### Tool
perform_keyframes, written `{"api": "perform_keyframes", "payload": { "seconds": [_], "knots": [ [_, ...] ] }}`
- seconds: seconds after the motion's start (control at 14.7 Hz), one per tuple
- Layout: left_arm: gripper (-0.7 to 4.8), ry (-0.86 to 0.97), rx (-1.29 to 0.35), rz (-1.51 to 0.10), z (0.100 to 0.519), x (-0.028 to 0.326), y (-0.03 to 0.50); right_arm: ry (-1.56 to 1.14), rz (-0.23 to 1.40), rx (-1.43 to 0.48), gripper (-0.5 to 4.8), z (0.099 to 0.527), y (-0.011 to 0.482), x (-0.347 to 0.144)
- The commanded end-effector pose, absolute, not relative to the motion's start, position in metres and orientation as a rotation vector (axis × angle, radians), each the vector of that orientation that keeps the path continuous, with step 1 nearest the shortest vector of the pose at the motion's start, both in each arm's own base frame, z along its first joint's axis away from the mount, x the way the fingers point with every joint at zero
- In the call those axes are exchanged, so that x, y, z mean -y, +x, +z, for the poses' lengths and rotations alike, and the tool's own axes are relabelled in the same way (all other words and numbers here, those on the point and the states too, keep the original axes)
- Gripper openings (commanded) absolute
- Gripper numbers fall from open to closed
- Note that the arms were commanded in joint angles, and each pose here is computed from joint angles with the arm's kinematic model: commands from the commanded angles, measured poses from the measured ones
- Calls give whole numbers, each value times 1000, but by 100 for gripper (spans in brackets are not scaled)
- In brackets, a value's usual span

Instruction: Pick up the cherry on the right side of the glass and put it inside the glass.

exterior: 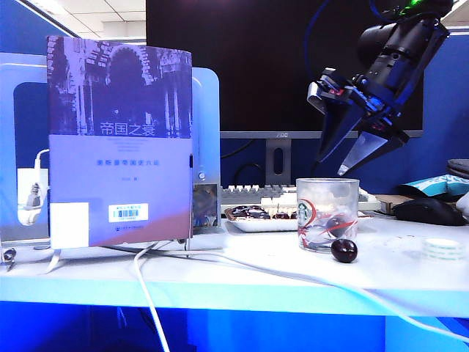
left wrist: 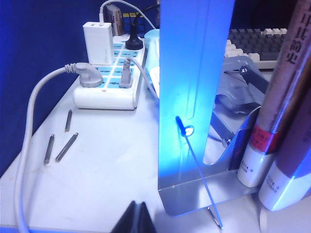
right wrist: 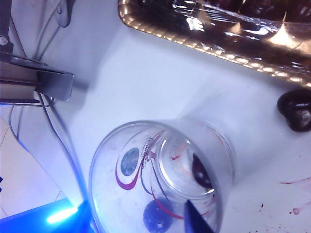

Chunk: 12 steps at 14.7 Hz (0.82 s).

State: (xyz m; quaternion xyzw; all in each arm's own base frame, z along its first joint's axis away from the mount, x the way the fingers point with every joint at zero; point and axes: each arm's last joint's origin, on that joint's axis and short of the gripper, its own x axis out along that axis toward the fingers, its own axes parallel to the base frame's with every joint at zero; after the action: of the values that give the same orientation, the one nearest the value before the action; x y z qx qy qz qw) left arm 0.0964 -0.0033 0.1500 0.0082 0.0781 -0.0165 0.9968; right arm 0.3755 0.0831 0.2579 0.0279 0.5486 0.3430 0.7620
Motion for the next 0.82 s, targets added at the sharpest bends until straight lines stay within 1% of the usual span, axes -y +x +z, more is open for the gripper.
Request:
{"api": "perform_keyframes", "payload": {
  "seconds": [0.07, 0.14, 0.2, 0.34, 0.54, 0.61, 0.68, 0.82],
  "knots": [
    [-5, 21, -166, -37, 149, 3, 96, 62, 748, -1181, 216, 262, 375, -84],
    [-5, 21, -166, -37, 149, 3, 96, 65, 744, -1170, 56, 266, 373, -84],
    [-5, 21, -166, -37, 149, 3, 96, 63, 741, -1121, -5, 278, 370, -83],
    [-5, 21, -166, -37, 149, 3, 96, 34, 732, -1032, -5, 301, 361, -81],
    [-5, 21, -166, -37, 149, 3, 96, -50, 640, -897, -5, 340, 341, -74],
    [-5, 21, -166, -37, 149, 3, 96, -79, 600, -839, -6, 357, 329, -71],
    [-5, 21, -166, -36, 149, 3, 96, -119, 541, -723, -5, 389, 305, -65],
    [-5, 21, -166, -37, 149, 3, 96, -142, 505, -597, -5, 418, 277, -59]
  ]
}}
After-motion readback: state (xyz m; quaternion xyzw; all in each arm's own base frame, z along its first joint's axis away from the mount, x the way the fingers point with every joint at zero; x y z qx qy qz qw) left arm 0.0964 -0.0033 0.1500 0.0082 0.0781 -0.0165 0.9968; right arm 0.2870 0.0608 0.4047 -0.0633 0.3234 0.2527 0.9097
